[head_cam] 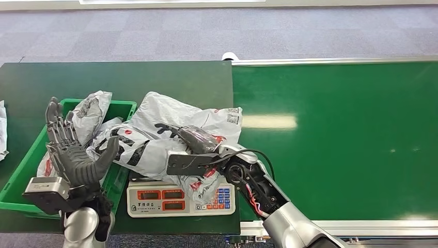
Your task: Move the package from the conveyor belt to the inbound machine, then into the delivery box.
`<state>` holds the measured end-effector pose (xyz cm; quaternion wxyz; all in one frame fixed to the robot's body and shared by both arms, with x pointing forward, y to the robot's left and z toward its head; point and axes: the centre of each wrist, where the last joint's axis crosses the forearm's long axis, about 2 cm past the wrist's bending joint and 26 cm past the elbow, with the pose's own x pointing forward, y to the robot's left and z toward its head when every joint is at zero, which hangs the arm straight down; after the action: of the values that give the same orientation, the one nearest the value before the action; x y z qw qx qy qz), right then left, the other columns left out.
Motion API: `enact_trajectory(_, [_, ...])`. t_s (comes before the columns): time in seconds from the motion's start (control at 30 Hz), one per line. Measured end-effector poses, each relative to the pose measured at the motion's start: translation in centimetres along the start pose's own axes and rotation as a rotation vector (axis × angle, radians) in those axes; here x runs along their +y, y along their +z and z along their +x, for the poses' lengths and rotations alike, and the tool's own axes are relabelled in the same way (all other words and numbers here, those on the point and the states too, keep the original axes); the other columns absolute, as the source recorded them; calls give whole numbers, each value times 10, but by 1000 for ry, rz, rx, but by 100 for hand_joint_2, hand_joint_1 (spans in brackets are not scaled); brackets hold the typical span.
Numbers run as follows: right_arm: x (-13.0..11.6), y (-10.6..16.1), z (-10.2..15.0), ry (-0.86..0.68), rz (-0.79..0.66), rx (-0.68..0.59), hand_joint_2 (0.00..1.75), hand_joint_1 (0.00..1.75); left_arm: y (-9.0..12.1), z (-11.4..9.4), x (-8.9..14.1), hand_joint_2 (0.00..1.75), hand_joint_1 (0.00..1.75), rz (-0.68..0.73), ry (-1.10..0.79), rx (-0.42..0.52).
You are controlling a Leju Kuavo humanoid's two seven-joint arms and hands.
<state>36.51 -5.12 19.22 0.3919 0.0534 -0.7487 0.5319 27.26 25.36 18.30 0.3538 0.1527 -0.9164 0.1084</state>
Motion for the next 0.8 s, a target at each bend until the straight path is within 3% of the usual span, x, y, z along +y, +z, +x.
enact_trajectory(0.17, [2, 18, -3, -165, -49, -52, 175, 0, -1, 3, 11, 175, 0, 2, -29, -14])
enact_trajectory(0.4, [-7, 48, -6, -235, -177, -121, 175, 0, -2, 6, 14, 175, 0, -49, -70, -31])
enact_trajectory(0.6, [-28, 71, -5, -231, -343, -169, 175, 0, -2, 8, 11, 175, 0, -118, -116, 2])
enact_trajectory(0.8, [-48, 95, 2, -126, -579, -167, 175, 0, 0, 6, 1, 175, 0, -211, -208, 65])
